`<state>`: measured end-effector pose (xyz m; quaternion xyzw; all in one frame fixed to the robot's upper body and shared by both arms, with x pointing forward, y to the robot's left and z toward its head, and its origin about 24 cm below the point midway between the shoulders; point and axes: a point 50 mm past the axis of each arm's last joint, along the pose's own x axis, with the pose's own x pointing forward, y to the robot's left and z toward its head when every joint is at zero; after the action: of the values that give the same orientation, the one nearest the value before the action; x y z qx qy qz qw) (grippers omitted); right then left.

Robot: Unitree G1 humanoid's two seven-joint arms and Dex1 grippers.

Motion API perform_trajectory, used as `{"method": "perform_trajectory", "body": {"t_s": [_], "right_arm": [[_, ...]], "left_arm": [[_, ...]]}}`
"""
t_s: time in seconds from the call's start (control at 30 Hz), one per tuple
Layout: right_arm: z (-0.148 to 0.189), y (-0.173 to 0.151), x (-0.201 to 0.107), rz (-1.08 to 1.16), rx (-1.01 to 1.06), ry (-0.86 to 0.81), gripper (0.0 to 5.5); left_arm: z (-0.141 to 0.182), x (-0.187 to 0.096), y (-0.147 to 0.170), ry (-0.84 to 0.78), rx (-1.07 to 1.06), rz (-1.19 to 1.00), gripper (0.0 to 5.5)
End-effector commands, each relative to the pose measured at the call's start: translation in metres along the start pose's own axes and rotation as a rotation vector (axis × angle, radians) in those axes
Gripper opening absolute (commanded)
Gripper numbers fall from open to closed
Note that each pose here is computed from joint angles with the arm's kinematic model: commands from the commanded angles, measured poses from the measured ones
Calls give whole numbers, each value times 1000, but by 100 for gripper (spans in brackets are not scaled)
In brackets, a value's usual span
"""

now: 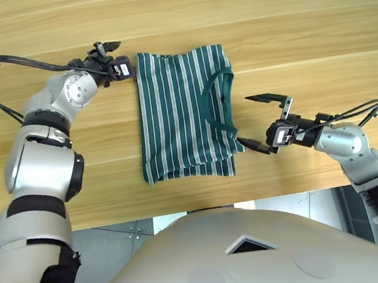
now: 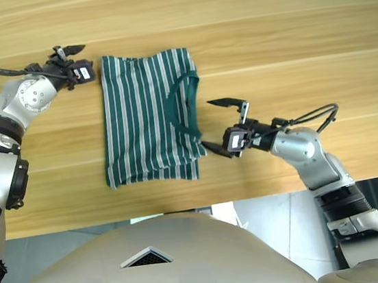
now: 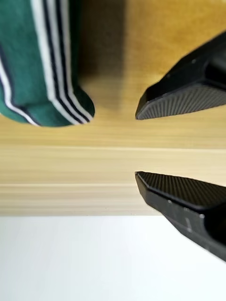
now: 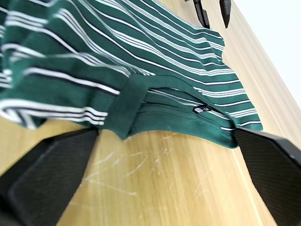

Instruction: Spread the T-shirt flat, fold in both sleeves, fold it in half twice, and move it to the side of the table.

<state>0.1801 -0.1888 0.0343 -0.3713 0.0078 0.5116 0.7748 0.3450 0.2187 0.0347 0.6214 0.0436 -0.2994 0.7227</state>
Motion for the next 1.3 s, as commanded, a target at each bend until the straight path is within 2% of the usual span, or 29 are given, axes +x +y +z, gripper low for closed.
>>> {"method": "perform_trajectory", "body": {"t_s": [0.03,0.2,0.33,0.43,0.57,0.67,0.77,0.93,1.13,1.3], "right_arm": [[-3,-7,-6,-27,6,24,536],[-9,-21,-27,-120,7,83,536],[-14,-38,-64,-217,2,157,536],[2,-26,-72,-116,-8,97,536],[12,7,-74,134,3,58,536],[15,18,-70,213,28,34,536],[17,27,-60,257,63,1,536],[11,38,-34,273,99,-16,536],[3,33,-13,245,103,-13,536],[2,35,1,249,96,-14,536]], "left_arm": [[-4,1,26,56,110,107,205],[-14,-18,16,-42,18,-6,205],[-36,-57,24,-127,-173,-33,205],[-43,-90,22,-262,-246,-85,205],[-28,-141,-24,-445,-224,-364,205],[-11,-156,-50,-503,-228,-495,205],[9,-162,-70,-565,-223,-597,205],[33,-149,-97,-602,-205,-675,205],[46,-147,-114,-607,-154,-720,205],[48,-144,-115,-609,-128,-734,205]]}}
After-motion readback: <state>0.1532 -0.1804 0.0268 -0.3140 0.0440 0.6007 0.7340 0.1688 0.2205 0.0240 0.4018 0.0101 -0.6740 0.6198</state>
